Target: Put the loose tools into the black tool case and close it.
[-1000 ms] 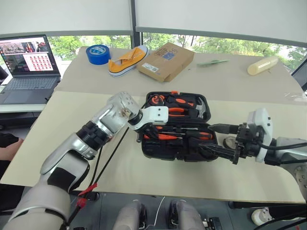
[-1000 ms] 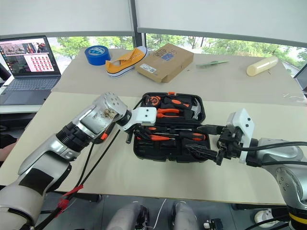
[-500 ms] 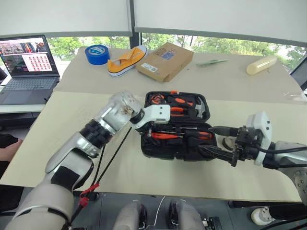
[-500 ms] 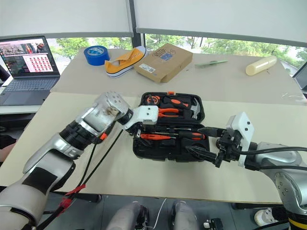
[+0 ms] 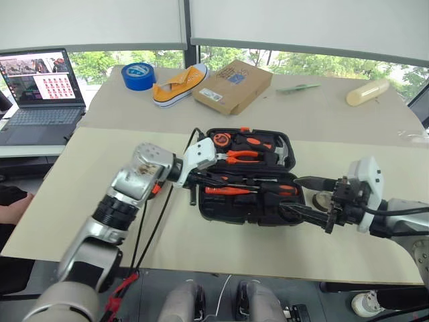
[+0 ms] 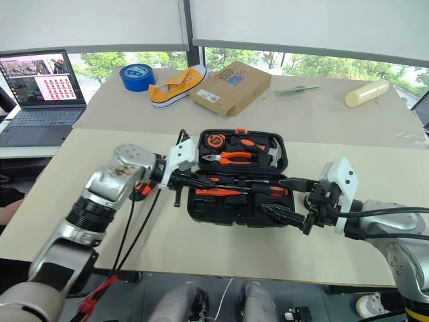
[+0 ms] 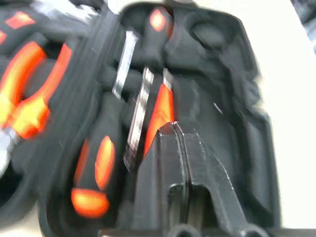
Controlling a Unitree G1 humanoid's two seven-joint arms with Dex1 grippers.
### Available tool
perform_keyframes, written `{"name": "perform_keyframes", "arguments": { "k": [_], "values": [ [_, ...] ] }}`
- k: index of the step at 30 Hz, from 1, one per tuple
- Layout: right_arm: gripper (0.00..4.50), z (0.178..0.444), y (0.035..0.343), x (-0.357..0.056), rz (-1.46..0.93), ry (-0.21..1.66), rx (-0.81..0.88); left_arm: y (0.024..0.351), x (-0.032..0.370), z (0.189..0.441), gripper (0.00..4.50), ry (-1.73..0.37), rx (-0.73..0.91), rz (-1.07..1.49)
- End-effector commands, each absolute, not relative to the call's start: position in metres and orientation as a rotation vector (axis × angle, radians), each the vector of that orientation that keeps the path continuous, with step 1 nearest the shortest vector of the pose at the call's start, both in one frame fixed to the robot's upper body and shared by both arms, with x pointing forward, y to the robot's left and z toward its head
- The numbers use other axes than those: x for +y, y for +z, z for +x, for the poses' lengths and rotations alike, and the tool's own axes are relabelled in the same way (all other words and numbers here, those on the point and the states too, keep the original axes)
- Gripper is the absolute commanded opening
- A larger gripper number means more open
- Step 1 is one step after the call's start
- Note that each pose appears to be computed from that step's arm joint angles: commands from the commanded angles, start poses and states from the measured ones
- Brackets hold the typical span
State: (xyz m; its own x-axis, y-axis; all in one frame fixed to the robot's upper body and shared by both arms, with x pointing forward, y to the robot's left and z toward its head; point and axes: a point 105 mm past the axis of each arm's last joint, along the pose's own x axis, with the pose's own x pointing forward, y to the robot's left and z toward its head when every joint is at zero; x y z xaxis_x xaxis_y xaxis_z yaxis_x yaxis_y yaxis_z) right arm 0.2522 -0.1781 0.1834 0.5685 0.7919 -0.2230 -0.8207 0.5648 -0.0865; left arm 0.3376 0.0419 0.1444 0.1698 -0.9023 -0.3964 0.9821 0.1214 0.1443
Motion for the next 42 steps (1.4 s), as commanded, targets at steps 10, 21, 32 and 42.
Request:
{"name": "perform_keyframes", "arguments": {
  "k": [10,21,32,42],
  "values": [
    [4.5,0.253,0.19,-0.179,-0.199,0.942,0.149,0.11,0.047,0.334,0.03,-1.388,0.267,0.53],
    [4.5,0.252,0.189,-0.176,-0.186,0.938,0.143,0.121,0.052,0.339,0.03,-1.365,0.237,0.471],
    [4.5,0.26,0.205,-0.158,-0.189,1.043,0.085,0.199,0.139,0.302,0.53,-1.093,0.16,0.176],
    [4.5,0.272,0.22,-0.133,-0.208,1.207,0.037,0.151,0.273,0.259,4.04,-0.417,0.359,0.154]
  ]
}}
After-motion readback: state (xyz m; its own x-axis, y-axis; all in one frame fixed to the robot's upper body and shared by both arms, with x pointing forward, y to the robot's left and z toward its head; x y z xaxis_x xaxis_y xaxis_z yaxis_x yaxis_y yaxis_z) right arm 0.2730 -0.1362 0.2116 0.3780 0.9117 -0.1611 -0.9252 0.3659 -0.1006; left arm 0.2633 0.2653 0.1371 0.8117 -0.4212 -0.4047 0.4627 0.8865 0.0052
